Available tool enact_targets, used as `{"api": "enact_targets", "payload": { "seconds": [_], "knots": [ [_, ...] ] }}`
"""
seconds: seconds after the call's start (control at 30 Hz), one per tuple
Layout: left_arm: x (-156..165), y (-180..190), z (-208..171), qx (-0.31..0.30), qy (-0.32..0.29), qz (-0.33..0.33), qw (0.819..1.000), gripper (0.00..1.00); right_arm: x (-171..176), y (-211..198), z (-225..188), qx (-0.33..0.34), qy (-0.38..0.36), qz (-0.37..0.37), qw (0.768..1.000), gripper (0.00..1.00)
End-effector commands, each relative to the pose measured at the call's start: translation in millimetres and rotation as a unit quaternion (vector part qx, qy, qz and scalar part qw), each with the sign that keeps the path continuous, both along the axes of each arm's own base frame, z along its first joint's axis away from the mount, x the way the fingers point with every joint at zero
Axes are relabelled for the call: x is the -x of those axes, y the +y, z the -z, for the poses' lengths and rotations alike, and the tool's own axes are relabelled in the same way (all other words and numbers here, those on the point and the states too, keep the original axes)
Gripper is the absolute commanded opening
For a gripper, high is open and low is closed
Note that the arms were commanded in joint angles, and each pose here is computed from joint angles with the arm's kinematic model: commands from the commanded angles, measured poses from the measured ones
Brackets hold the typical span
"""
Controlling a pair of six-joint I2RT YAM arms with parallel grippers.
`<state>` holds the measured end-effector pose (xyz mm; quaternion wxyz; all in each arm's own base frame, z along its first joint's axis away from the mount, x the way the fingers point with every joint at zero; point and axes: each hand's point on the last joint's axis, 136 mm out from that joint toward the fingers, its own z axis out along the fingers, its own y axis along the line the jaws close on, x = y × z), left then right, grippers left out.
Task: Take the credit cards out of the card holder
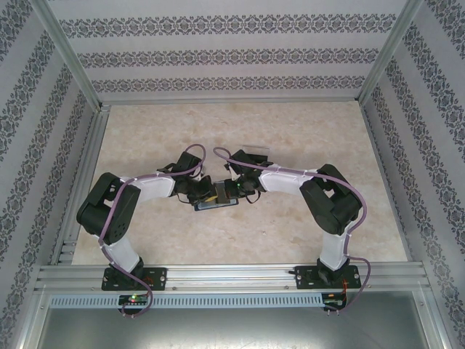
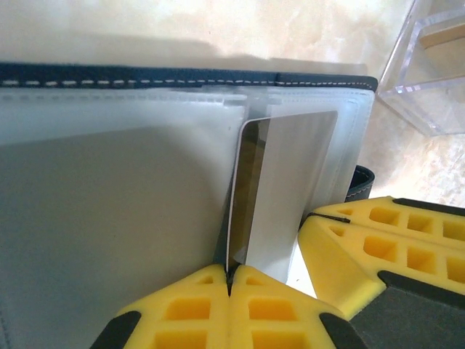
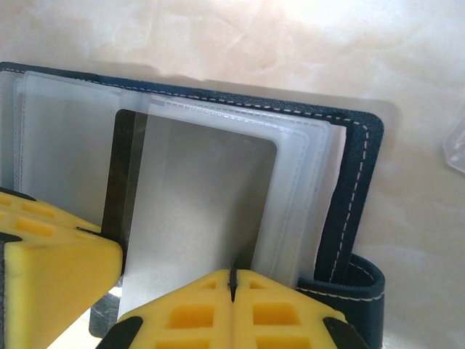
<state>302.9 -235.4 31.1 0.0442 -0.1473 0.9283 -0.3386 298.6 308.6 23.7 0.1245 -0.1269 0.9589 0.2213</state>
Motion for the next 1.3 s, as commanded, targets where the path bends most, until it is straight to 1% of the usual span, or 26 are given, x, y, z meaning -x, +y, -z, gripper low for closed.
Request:
{"api": "enact_targets", "payload": {
  "seconds": [0.0, 0.07, 0.1, 0.4, 0.57, 0.67, 0.73, 0.9, 1.03, 1.2, 1.23, 1.27],
  "knots": [
    [-2.5, 3.0, -4.5, -0.012, -0.008, -0.001, 1.000, 0.02, 7.5, 1.7, 9.8, 0.013, 0.020, -0.006, 1.000, 0.04],
    [-1.7, 9.5, -6.1, -0.015, -0.009, -0.005, 1.000, 0.02, 8.1, 0.4, 11.0, 0.015, 0.021, -0.006, 1.000, 0.04],
    [-1.1, 14.1, -6.8, -0.019, -0.011, -0.008, 1.000, 0.00, 8.0, -0.2, 11.3, 0.016, 0.021, -0.005, 1.000, 0.04],
    [8.5, 52.2, -15.0, -0.036, -0.021, -0.030, 0.999, 0.00, 5.7, -1.1, 9.9, 0.012, 0.020, 0.001, 1.000, 0.04],
    [8.5, 59.1, -22.7, -0.031, -0.031, -0.041, 0.998, 0.00, -2.3, 3.2, -5.5, -0.014, 0.013, 0.024, 1.000, 0.06],
    [7.6, 59.6, -29.6, -0.030, -0.037, -0.042, 0.998, 0.00, -7.9, 9.3, -22.2, -0.038, 0.002, 0.030, 0.999, 0.07],
    [7.3, 60.6, -36.7, -0.030, -0.044, -0.041, 0.998, 0.00, -11.9, 10.8, -36.8, -0.049, -0.014, 0.036, 0.998, 0.10],
    [3.2, 56.5, -68.9, -0.007, -0.087, -0.035, 0.996, 0.00, -21.8, 6.4, -78.9, -0.070, -0.061, 0.053, 0.994, 0.19],
    [-0.3, 50.1, -97.1, 0.018, -0.125, -0.022, 0.992, 0.00, -32.2, -0.9, -113.6, -0.114, -0.094, 0.084, 0.985, 0.30],
    [-3.9, 43.7, -116.5, 0.041, -0.147, -0.014, 0.988, 0.00, -41.8, -14.9, -140.4, -0.176, -0.101, 0.124, 0.971, 0.39],
    [-4.4, 42.8, -119.6, 0.044, -0.151, -0.013, 0.987, 0.00, -43.1, -17.5, -145.3, -0.192, -0.104, 0.131, 0.967, 0.43],
    [-4.9, 42.1, -121.4, 0.048, -0.154, -0.013, 0.987, 0.00, -44.4, -20.1, -150.0, -0.203, -0.107, 0.137, 0.964, 0.59]
  ]
}}
